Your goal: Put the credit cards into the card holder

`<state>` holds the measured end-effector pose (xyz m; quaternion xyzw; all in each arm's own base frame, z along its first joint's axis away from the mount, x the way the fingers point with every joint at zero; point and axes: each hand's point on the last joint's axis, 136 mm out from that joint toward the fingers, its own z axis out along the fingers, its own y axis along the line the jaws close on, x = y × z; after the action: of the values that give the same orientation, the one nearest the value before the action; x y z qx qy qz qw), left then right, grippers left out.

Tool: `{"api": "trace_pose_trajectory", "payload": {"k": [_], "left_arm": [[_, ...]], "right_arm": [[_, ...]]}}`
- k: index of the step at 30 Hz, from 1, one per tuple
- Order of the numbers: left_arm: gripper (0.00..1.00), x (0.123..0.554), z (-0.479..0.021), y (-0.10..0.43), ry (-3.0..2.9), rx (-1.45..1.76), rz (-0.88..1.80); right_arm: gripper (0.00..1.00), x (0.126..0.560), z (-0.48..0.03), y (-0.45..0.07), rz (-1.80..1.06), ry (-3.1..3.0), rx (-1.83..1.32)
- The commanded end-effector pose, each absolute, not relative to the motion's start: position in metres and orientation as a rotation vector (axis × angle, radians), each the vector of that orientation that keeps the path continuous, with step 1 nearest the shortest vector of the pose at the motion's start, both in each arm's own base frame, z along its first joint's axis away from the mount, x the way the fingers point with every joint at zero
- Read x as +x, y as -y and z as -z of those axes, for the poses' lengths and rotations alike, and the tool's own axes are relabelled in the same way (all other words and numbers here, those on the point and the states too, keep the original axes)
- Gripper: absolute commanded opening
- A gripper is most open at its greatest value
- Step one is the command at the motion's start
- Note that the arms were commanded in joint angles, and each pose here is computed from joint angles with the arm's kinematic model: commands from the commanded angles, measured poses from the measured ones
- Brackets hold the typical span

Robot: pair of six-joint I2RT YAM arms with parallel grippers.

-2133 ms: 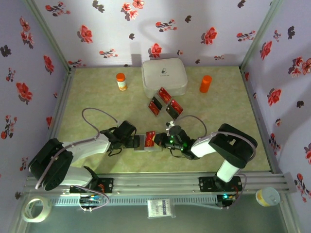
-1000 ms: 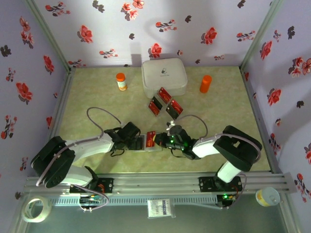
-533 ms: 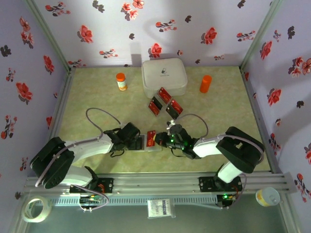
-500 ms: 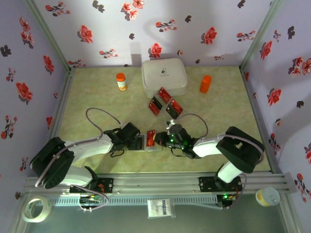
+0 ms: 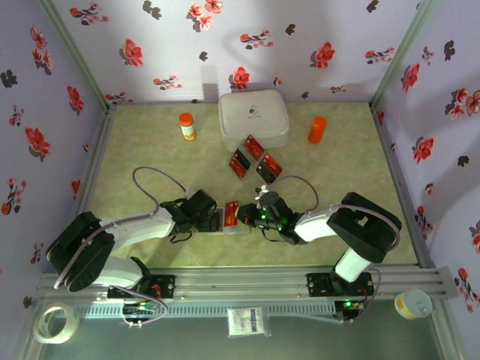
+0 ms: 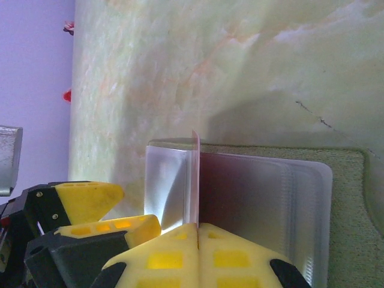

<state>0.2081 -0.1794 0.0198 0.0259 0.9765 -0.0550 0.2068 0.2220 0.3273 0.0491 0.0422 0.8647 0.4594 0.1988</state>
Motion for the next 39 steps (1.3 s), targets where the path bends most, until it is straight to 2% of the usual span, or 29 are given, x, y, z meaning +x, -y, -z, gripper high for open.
{"api": "trace_pose_trajectory", "payload": {"k": [1, 39], "left_arm": [[0.99, 0.194, -0.006, 0.165, -2.777, 0.055, 0.085], [0.99, 0.195, -0.01, 0.168, -2.77, 0.063, 0.094]], "right_arm": [[0.0, 0.223, -0.049, -0.33, -1.315, -2.409, 0.123], [0.0, 0.202, -0.025, -0.323, -1.166, -2.554, 0.052]]}}
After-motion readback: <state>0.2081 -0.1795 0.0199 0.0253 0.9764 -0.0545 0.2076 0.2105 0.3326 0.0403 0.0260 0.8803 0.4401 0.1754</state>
